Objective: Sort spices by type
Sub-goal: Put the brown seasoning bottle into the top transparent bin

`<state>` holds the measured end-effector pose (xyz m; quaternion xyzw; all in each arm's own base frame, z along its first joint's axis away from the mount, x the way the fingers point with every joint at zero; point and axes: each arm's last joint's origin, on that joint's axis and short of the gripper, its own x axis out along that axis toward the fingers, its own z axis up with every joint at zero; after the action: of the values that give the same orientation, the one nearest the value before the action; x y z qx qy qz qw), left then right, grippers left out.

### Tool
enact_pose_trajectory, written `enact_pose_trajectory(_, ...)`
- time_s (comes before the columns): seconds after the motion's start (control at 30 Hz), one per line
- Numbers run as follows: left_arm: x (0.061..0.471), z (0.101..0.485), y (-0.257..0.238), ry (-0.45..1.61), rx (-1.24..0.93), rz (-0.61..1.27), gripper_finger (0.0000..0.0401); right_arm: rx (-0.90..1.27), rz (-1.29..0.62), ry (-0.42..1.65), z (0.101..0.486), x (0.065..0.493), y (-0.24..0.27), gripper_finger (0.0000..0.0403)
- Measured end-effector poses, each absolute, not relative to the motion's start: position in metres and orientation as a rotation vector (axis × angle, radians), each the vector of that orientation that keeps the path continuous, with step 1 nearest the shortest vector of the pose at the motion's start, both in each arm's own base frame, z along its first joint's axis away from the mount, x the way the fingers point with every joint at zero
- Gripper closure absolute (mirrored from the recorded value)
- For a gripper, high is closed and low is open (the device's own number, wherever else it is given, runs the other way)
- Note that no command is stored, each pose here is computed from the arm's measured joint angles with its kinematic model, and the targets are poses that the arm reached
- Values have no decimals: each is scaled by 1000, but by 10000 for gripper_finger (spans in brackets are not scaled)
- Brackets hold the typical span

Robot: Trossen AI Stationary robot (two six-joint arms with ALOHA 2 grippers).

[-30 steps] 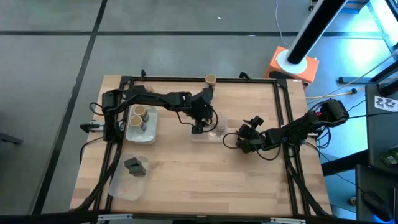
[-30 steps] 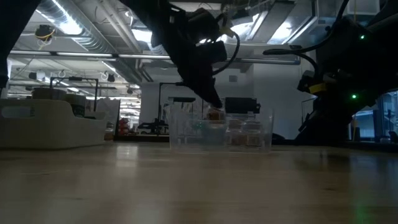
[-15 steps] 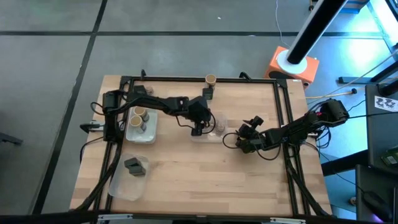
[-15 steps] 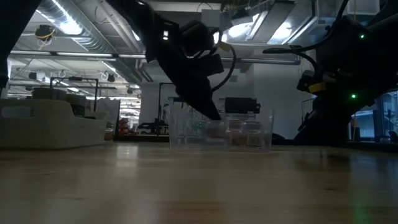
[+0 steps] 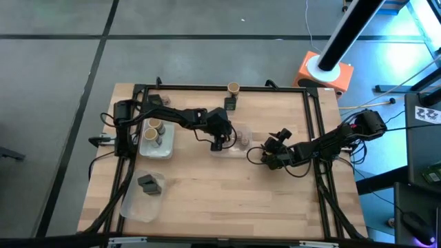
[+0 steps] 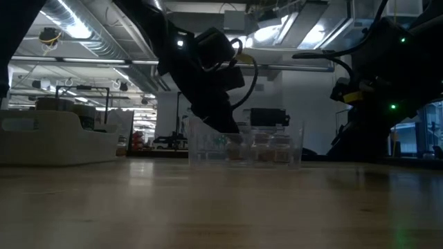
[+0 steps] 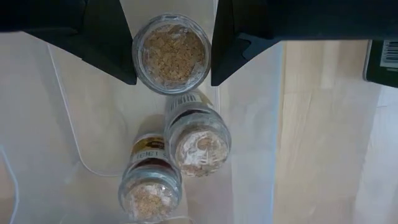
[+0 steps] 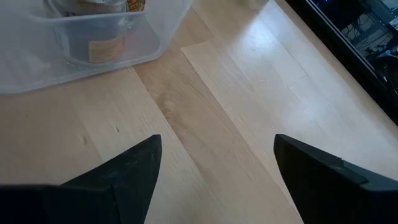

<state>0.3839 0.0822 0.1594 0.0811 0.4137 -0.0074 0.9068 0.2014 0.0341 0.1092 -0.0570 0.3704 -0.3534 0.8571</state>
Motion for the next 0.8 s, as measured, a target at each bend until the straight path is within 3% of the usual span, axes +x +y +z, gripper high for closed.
enact_pose_trajectory(0.3, 385, 160, 82, 847, 200, -29, 229, -120, -742, 778, 109, 201, 34, 93)
enact_pose_trajectory(0.63, 385, 160, 82, 847, 196, -27, 147, -120, -742, 779, 109, 201, 34, 93)
enact_pose_trajectory(0.8, 387, 171, 82, 828, 185, -16, 131, -120, -742, 779, 109, 201, 34, 93)
